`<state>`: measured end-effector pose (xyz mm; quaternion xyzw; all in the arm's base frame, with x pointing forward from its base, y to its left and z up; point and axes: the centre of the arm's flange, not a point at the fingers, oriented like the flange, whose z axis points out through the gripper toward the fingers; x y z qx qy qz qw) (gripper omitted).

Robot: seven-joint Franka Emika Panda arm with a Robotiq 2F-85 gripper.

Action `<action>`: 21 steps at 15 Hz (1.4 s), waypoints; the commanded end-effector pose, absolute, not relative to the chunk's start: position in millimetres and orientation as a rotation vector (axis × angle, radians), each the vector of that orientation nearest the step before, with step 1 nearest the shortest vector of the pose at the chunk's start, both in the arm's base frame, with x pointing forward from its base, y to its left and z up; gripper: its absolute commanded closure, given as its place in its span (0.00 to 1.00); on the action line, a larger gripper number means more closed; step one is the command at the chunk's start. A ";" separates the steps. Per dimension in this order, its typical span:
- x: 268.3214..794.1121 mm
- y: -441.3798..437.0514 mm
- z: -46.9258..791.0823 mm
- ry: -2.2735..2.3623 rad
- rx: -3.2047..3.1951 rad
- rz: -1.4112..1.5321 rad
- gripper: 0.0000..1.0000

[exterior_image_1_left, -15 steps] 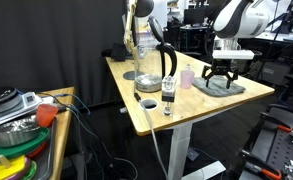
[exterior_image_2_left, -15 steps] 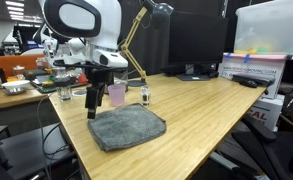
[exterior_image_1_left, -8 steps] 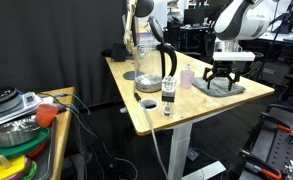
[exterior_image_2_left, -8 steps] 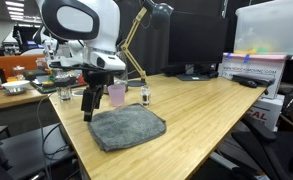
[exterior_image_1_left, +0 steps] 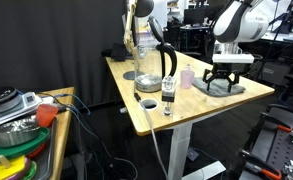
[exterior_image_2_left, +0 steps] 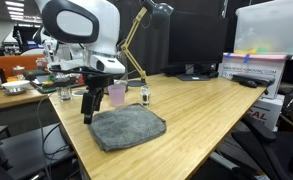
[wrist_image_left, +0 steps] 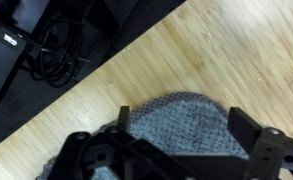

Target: Fold the towel

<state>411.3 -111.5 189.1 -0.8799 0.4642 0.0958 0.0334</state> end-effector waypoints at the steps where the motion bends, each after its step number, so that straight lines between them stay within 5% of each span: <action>1: 428.1 -112.2 179.6 1.445 -2.716 0.208 0.00; 12: 441.1 -110.7 180.2 1.437 -2.725 0.143 0.00; 16: 440.3 -116.7 183.5 1.457 -2.693 0.147 0.32; 21: 435.0 -125.1 189.9 1.503 -2.639 0.156 0.32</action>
